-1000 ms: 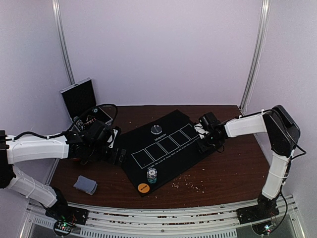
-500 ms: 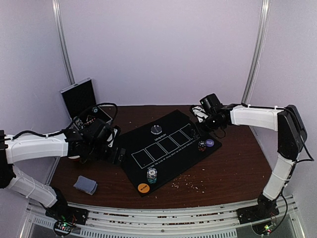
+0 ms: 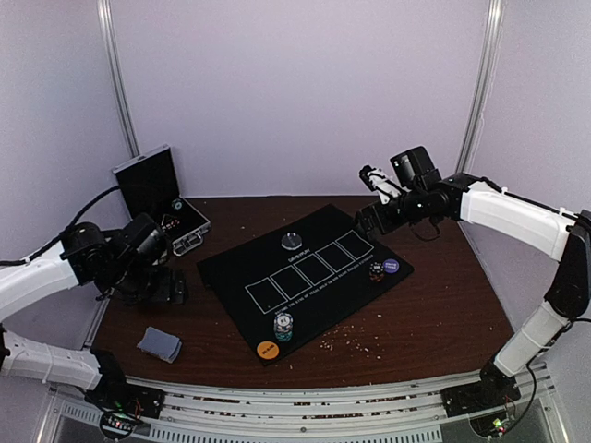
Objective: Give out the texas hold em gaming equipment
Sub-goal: Adjust the face-down deck piles at the center of the board.
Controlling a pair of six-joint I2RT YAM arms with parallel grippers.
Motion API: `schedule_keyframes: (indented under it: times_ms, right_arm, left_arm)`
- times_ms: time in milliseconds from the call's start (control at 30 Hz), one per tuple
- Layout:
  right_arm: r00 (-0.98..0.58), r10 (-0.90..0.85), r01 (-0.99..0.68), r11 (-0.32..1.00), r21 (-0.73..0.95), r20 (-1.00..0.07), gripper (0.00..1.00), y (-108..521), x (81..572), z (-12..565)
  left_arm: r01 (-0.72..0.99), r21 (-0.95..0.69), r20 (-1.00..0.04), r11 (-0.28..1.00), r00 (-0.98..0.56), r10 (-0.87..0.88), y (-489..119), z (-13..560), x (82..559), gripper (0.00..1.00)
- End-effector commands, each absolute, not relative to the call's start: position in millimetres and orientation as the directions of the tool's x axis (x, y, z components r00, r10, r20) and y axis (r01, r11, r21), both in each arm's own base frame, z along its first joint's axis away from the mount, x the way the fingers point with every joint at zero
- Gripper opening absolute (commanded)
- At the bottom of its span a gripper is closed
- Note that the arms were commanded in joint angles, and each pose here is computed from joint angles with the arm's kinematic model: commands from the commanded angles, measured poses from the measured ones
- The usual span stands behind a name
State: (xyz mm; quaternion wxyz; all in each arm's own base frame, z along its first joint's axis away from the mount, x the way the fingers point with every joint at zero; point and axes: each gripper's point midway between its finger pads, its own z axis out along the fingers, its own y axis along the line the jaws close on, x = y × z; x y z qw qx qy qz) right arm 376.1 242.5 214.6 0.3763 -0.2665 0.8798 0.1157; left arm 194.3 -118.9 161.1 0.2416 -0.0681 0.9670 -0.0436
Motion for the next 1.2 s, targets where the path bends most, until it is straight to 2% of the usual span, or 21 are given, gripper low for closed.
schedule_keyframes:
  times_ms: [0, 100, 200, 300, 567, 667, 733, 1033, 1167]
  right_arm:
    - [-0.582, -0.426, -0.607, 0.794, 0.022, -0.693, 1.00, 258, 349, 207]
    - [-0.560, -0.464, -0.634, 0.773, -0.005, -0.687, 1.00, 267, 340, 207]
    - [-0.544, -0.490, -0.655, 0.756, -0.021, -0.681, 1.00, 273, 332, 204]
    - [-0.532, -0.508, -0.671, 0.741, -0.028, -0.677, 1.00, 279, 326, 200]
    - [-0.515, -0.566, -0.704, 0.708, -0.059, -0.643, 0.99, 285, 312, 190]
    - [-0.508, -0.573, -0.713, 0.698, -0.058, -0.643, 0.99, 285, 308, 188]
    - [-0.509, -0.576, -0.715, 0.697, -0.058, -0.640, 0.99, 285, 307, 186]
    - [-0.510, -0.590, -0.723, 0.688, -0.060, -0.626, 0.99, 285, 304, 182]
    - [-0.509, -0.592, -0.724, 0.687, -0.062, -0.624, 0.99, 285, 303, 182]
  left_arm:
    - [-0.455, -0.268, -0.386, 0.849, -0.757, -0.527, -94, 156, 173, 0.98]
    - [-0.571, -0.270, -0.317, 0.775, -0.708, -0.632, -85, 136, 158, 0.98]
    - [-0.717, -0.078, -0.276, 0.692, -0.652, -0.706, -61, 111, 132, 0.98]
    - [-0.762, 0.014, -0.264, 0.648, -0.627, -0.733, -59, 96, 126, 0.98]
    - [-0.847, -0.064, -0.325, 0.527, -0.482, -0.814, -63, 85, 147, 0.98]
    - [-0.841, -0.138, -0.288, 0.524, -0.472, -0.833, -75, 73, 155, 0.98]
    - [-0.845, -0.122, -0.257, 0.520, -0.479, -0.839, -78, 60, 151, 0.98]
    - [-0.847, -0.152, -0.291, 0.509, -0.454, -0.842, -78, 48, 161, 0.98]
    - [-0.853, -0.157, -0.242, 0.497, -0.455, -0.857, -85, 37, 159, 0.98]
